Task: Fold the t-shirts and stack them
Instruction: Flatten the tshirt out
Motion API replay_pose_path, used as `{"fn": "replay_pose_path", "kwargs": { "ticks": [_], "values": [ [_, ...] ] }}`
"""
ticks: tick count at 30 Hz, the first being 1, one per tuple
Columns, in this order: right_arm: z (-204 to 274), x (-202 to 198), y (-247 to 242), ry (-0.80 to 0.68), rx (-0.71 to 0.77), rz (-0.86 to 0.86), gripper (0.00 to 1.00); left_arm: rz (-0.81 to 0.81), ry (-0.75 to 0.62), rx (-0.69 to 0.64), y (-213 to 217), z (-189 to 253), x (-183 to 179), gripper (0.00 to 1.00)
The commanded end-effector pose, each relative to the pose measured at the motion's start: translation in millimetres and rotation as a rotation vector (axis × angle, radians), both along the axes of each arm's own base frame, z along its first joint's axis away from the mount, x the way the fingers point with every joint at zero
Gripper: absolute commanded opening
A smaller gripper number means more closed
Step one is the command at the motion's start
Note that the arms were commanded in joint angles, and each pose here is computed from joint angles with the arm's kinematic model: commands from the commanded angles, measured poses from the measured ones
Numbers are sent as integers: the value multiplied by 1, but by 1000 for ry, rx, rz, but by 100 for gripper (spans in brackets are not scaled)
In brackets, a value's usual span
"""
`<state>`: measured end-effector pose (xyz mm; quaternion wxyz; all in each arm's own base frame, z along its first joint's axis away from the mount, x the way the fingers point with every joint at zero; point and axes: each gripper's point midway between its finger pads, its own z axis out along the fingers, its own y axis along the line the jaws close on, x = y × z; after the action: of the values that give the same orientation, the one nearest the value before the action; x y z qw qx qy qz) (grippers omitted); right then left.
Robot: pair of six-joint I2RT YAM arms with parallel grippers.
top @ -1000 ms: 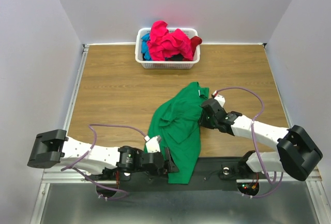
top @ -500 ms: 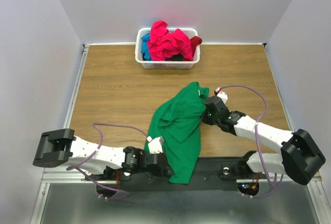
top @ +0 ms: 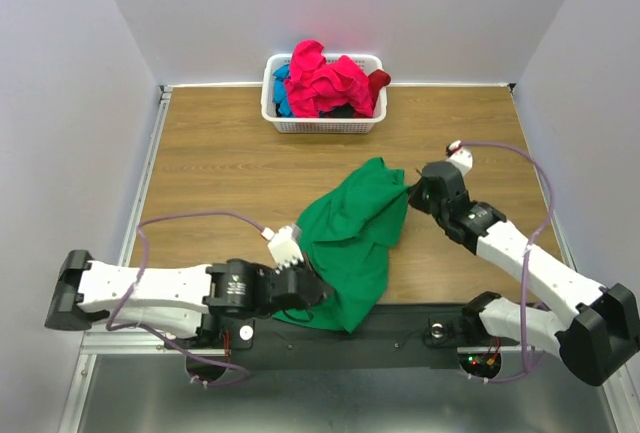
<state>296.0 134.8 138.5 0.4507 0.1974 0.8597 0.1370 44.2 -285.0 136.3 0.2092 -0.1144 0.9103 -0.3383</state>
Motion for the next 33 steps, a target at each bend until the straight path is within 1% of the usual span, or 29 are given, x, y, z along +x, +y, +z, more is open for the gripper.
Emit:
{"fn": "replay_pose_path", "kwargs": {
  "ticks": [1,2,3,4,5,6,7,8,9,10,11,13,14,15,16,17,18,20,21,22,23,24,25,29,33],
  "values": [
    [97,24,-26,-214,-39,-124,1,227,-244,126,58,45,70,0],
    [103,24,-33,-216,-67,-140,0,231,-287,151,65,55,81,0],
    [113,24,-41,-237,-86,-171,0,311,-326,130,74,77,103,0],
    [132,26,-44,-271,-82,-186,0,331,-358,136,79,88,113,0],
    [139,26,-52,-276,-109,-200,1,353,-388,142,85,98,122,0],
    [150,26,-59,-300,-127,-230,1,362,-451,149,89,121,135,0],
    [159,27,-64,-313,-141,-247,0,415,-474,174,102,131,150,0],
    [177,27,-69,-338,-155,-260,1,425,-509,214,110,140,158,0],
    [187,26,-76,-354,-174,-290,1,464,-543,215,114,161,168,0],
    [195,25,-80,-365,-185,-307,1,485,-562,242,121,169,175,0],
    [213,23,-89,-393,-202,-344,0,550,-592,276,137,186,188,0],
    [231,21,-95,-420,-216,-367,0,571,-632,310,148,206,201,0],
    [238,21,-99,-426,-225,-384,1,618,-645,329,163,218,211,0],
    [261,18,-105,-465,-217,-412,0,616,-691,304,167,246,217,0],
    [274,16,-107,-485,-214,-420,0,618,-727,294,171,264,221,0],
    [286,15,-109,-501,-227,-416,0,610,-773,319,179,281,223,0],
    [315,10,-112,-551,-196,-428,1,664,-822,266,191,319,222,0],
    [344,2,-116,-597,-184,-431,1,680,-880,245,201,355,216,0],
    [357,-3,-120,-618,-189,-430,0,696,-935,204,212,389,205,0],
    [383,-12,-123,-667,-158,-426,0,677,-963,194,211,402,203,0],
    [390,-17,-125,-676,-165,-416,0,654,-998,205,212,415,199,0],
    [401,-24,-125,-701,-145,-398,0,651,-1036,156,215,437,191,0],
    [416,-33,-128,-732,-129,-387,0,631,-1062,161,217,445,188,0],
    [445,-53,-124,-804,-74,-305,0,591,-1130,83,218,475,171,0],
    [456,-57,-119,-830,-60,-262,0,605,-1138,54,221,479,168,0]
  ]
}}
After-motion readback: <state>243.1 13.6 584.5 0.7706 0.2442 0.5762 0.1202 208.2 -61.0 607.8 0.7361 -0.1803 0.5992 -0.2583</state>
